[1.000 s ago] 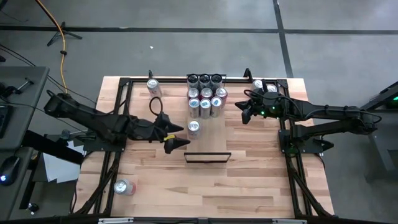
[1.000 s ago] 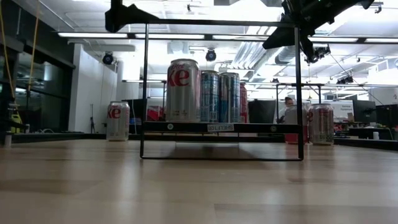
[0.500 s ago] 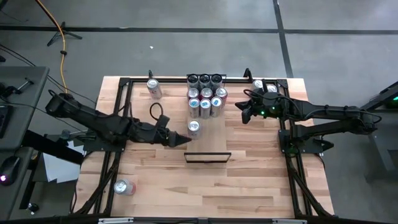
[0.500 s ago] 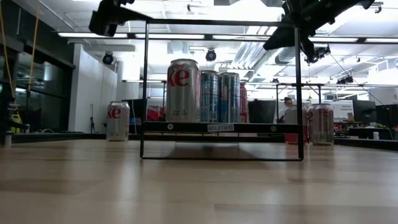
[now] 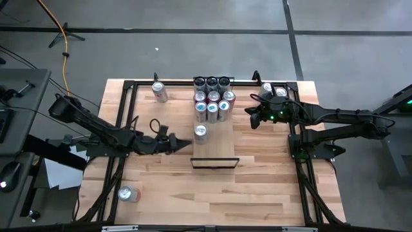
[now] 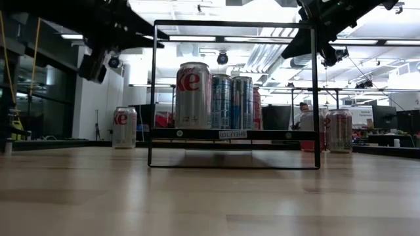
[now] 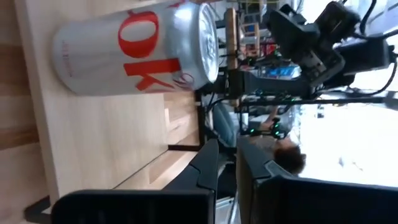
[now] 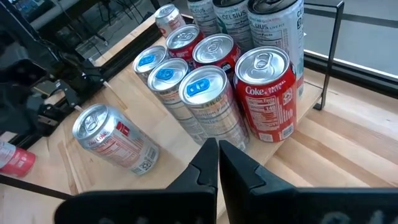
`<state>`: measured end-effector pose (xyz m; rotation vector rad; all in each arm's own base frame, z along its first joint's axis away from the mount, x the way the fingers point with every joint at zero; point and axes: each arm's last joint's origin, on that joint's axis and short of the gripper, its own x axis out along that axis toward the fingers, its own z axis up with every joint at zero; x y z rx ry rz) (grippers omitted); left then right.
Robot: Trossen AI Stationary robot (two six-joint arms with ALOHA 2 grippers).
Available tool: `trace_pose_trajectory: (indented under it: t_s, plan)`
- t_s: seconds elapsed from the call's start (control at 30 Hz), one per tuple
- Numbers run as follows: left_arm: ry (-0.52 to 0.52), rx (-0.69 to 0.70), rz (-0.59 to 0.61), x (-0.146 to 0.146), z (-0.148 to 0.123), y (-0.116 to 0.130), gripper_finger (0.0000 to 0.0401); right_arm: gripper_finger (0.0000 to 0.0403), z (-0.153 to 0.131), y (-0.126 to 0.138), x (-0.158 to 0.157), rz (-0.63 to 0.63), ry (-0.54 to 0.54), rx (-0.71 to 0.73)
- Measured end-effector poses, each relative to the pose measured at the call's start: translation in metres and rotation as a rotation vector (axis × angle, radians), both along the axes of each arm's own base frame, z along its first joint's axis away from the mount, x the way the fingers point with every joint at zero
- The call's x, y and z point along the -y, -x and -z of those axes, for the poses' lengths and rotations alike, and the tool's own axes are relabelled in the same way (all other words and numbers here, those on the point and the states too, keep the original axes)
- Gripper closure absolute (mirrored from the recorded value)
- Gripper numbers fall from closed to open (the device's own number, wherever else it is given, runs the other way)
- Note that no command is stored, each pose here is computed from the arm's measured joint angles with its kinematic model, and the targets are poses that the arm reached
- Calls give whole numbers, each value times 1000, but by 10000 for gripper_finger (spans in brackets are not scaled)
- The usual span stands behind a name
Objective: Place canned beverage on shelf
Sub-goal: Put the bottom left red-silver soda can on the shelf
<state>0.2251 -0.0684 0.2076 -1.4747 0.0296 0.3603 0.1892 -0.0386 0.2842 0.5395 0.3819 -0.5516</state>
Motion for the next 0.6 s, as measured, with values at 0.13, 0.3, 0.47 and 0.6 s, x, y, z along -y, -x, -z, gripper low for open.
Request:
trace_pose_trajectory:
  t_s: [0.13,0.3,0.47,0.6]
  plan:
    - [7,24,1,-1,1,-1,400,402,0,0,0,0,0,-1]
    - [32,4,32,4,18,-13,401,402,0,0,0,0,0,-4]
    - [52,39,33,6,37,-30,401,402,0,0,0,0,0,-4]
    - [70,40,41,4,52,-39,401,402,0,0,0,0,0,-3]
